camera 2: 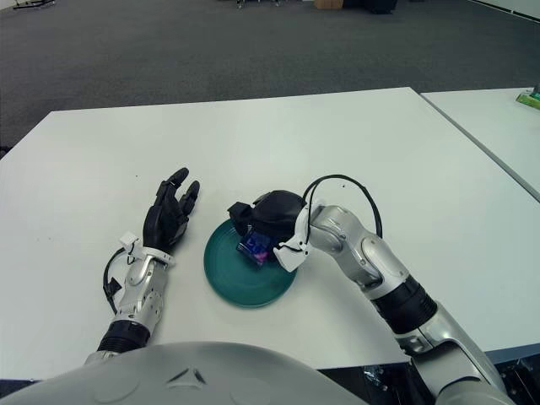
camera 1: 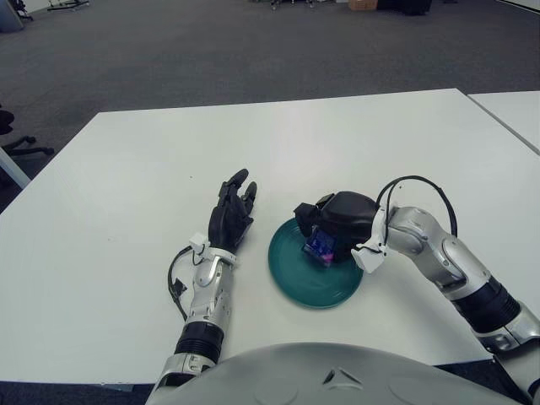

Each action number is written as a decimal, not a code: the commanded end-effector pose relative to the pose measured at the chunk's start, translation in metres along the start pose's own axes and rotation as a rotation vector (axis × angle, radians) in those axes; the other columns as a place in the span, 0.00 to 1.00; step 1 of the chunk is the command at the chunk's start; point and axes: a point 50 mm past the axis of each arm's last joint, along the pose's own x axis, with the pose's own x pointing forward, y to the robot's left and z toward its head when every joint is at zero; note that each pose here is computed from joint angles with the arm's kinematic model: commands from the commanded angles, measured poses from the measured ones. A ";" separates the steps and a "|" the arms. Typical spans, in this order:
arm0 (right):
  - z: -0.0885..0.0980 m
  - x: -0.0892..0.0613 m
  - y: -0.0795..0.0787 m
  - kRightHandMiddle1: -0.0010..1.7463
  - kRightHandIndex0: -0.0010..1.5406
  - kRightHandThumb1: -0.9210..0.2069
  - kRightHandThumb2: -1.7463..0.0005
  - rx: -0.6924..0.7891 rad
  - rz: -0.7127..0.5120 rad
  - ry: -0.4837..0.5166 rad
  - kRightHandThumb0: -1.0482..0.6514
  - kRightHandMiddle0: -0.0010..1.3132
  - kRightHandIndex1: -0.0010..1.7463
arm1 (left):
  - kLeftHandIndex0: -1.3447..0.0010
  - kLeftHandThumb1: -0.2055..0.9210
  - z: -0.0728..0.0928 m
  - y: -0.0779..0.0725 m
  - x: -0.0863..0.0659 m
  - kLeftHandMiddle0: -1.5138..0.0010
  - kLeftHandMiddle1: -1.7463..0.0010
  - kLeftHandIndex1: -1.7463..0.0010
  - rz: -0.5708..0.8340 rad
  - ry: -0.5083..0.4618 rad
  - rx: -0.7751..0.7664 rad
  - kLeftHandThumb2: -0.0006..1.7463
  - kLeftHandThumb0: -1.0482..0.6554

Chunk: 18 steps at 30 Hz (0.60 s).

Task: Put the gum into the plate.

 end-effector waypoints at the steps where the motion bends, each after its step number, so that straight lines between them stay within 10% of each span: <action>1: -0.001 0.000 -0.001 0.66 0.06 0.00 0.50 -0.001 -0.010 0.023 0.09 0.02 0.67 | 1.00 1.00 -0.029 -0.012 -0.018 0.82 1.00 0.60 0.067 0.091 -0.092 0.53 0.12; 9: -0.004 0.000 -0.001 0.27 0.10 0.00 0.42 0.056 -0.047 0.026 0.01 0.00 0.12 | 1.00 1.00 -0.026 -0.009 -0.018 0.85 1.00 0.65 0.039 0.095 -0.038 0.55 0.09; 18: -0.008 0.006 0.004 0.12 0.05 0.00 0.44 0.227 -0.156 0.023 0.00 0.00 0.02 | 1.00 1.00 -0.022 -0.006 -0.016 0.84 1.00 0.65 0.026 0.081 0.026 0.58 0.08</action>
